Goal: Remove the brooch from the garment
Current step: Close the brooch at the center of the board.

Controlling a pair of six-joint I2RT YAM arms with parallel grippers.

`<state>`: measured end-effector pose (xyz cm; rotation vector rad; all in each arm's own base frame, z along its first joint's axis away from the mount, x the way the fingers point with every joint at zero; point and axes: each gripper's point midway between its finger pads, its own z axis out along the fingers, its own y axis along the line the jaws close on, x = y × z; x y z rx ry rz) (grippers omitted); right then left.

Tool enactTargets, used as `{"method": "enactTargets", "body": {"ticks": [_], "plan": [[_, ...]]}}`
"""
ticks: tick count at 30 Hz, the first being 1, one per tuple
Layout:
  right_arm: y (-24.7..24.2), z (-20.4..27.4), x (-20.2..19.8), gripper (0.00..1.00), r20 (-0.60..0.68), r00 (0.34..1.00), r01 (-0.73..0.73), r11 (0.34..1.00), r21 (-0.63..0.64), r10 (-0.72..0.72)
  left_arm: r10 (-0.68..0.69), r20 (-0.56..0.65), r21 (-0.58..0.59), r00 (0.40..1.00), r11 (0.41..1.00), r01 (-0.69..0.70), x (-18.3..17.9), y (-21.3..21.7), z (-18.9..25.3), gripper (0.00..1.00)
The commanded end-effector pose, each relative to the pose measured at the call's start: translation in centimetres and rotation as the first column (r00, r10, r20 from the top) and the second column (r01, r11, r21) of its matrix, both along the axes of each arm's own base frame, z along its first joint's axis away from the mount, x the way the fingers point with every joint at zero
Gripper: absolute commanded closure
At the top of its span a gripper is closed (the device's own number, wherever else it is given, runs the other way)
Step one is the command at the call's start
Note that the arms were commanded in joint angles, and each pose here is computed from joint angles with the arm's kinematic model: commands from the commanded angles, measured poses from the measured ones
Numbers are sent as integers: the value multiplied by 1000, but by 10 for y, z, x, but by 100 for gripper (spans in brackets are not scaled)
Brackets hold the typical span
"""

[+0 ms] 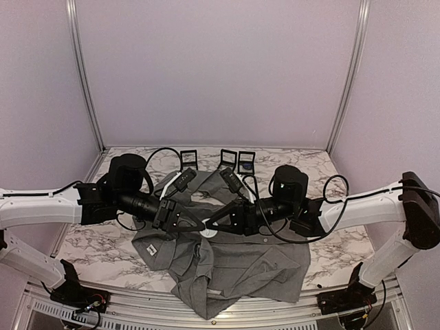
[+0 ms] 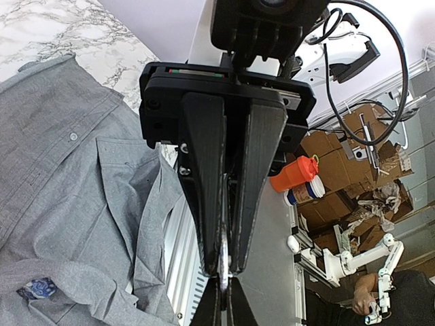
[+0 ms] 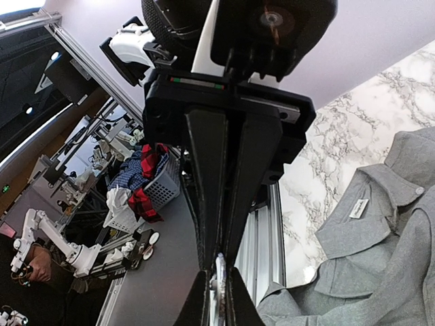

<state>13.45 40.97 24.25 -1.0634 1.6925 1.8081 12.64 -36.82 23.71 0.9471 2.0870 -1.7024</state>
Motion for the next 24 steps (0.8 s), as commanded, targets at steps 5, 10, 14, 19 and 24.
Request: {"method": "enactTargets", "body": {"ticks": [5, 10, 14, 19, 24], "plan": [[5, -16, 6, 93, 27, 998, 58, 997, -57, -56, -66, 56, -132, 996, 989, 73, -15, 1, 38, 100], [8, -17, 6, 94, 52, 996, 83, 994, -73, -79, -61, 50, -145, 997, 987, 68, -14, 0, 42, 100], [11, -14, 5, 94, 82, 993, 90, 993, -75, -84, -66, 44, -154, 997, 985, 72, -15, 0, 43, 100], [12, -13, 5, 94, 97, 990, 110, 991, -73, -103, -67, 35, -161, 997, 984, 71, -16, 0, 45, 100], [12, -11, 7, 94, 105, 986, 140, 988, -69, -133, -46, 18, -177, 999, 983, 49, -13, 0, 45, 100]]}}
